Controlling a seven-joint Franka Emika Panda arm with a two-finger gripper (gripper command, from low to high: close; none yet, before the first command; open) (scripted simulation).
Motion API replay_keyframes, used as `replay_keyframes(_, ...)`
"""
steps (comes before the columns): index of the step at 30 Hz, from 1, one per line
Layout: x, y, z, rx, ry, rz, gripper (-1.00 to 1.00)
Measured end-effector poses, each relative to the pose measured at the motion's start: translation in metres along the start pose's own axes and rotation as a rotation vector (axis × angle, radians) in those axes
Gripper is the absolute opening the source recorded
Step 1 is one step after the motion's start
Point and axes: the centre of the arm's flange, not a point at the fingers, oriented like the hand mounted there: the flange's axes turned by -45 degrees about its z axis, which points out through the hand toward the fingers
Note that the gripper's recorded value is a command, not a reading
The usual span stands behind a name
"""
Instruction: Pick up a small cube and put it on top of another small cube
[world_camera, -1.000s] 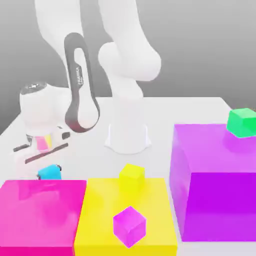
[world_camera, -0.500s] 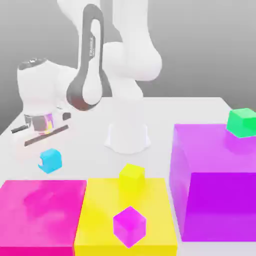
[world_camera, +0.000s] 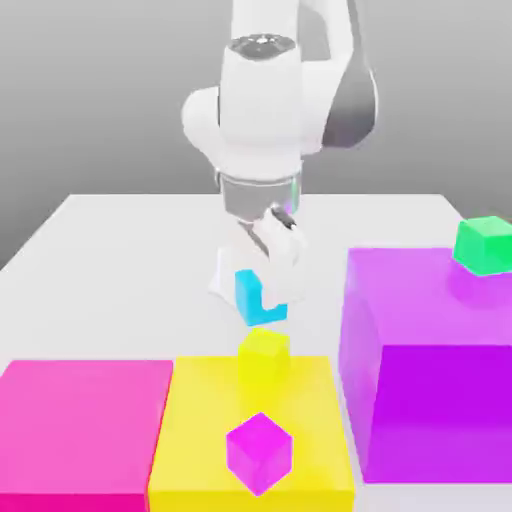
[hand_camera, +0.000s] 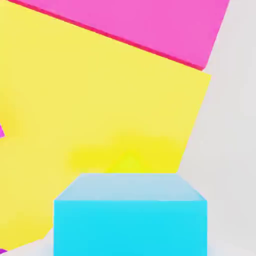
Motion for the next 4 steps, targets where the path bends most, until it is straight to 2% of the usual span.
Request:
replay_keyframes(1, -0.0008, 0.0005, 0.0102, 0.000, 0.000, -0.001, -1.00)
replay_keyframes(2, -0.0014, 0.0010, 0.0160, 0.001, -0.001, -0.002, 1.00)
replay_keyframes(4, -0.0014, 0.0010, 0.0160, 0.001, -0.001, -0.002, 1.00)
